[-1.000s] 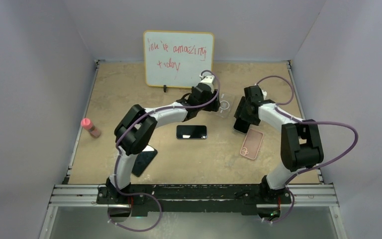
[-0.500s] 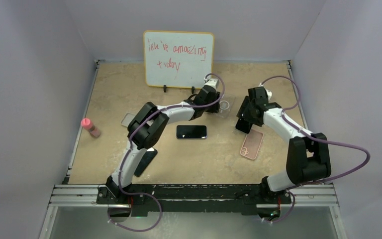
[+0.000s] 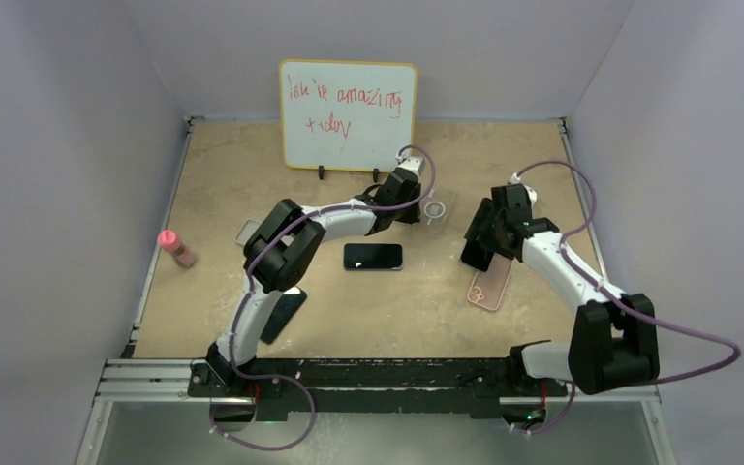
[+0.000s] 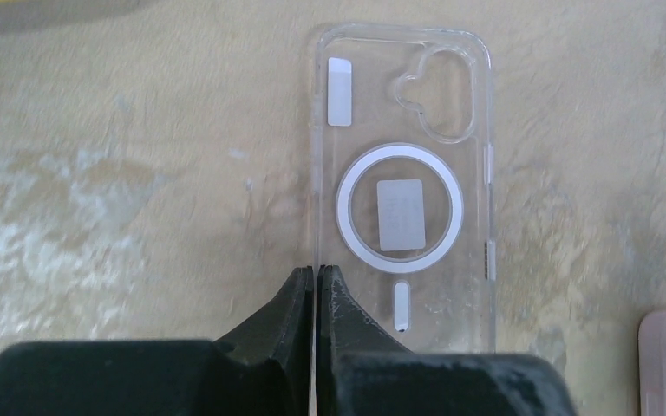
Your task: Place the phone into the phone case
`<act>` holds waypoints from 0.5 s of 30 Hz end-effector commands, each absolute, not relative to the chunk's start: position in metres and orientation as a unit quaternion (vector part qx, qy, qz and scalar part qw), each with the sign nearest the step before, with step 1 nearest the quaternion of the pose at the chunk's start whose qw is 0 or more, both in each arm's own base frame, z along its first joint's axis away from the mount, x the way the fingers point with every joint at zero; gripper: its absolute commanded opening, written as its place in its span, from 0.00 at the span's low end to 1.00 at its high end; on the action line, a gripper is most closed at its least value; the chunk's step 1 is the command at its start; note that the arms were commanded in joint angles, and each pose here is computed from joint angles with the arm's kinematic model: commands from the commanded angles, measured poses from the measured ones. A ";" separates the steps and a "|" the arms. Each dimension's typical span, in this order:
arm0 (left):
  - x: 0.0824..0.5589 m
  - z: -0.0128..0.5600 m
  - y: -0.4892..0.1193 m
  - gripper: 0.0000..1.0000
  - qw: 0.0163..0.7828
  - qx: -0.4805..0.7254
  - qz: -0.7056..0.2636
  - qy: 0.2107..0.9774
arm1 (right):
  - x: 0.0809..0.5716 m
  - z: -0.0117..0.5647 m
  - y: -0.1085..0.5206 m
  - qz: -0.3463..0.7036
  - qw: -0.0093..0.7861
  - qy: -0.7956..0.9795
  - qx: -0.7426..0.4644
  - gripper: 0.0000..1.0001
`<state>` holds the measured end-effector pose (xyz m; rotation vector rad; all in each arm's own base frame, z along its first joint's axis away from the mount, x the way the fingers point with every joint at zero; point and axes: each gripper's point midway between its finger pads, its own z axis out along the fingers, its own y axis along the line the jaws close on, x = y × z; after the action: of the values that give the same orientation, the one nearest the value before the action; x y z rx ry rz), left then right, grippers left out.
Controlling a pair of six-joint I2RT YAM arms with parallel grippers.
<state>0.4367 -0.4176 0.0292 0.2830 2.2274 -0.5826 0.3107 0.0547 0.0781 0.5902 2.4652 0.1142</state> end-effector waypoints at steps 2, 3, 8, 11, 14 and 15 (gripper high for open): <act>0.418 0.095 -0.390 0.00 0.417 0.114 -0.220 0.874 | 0.291 0.093 0.062 0.082 0.313 0.924 0.202 0.54; 0.413 0.108 -0.382 0.00 0.422 0.109 -0.215 0.874 | 0.286 0.093 0.065 0.091 0.312 0.925 0.197 0.54; 0.375 0.124 -0.327 0.00 0.410 0.092 -0.166 0.892 | 0.263 0.093 0.085 0.140 0.297 0.927 0.180 0.53; 0.343 0.126 -0.293 0.00 0.399 0.076 -0.153 0.901 | 0.248 0.089 0.097 0.160 0.281 0.930 0.175 0.52; 0.307 0.123 -0.265 0.00 0.387 0.068 -0.157 0.906 | 0.236 0.088 0.112 0.175 0.276 0.930 0.166 0.52; 0.298 0.124 -0.254 0.00 0.383 0.064 -0.151 0.909 | 0.232 0.088 0.117 0.178 0.274 0.931 0.160 0.51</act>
<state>0.3324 -0.2933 0.1349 0.2136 2.2470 -0.4516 0.2461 0.0926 0.0816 0.4599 2.4995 0.3698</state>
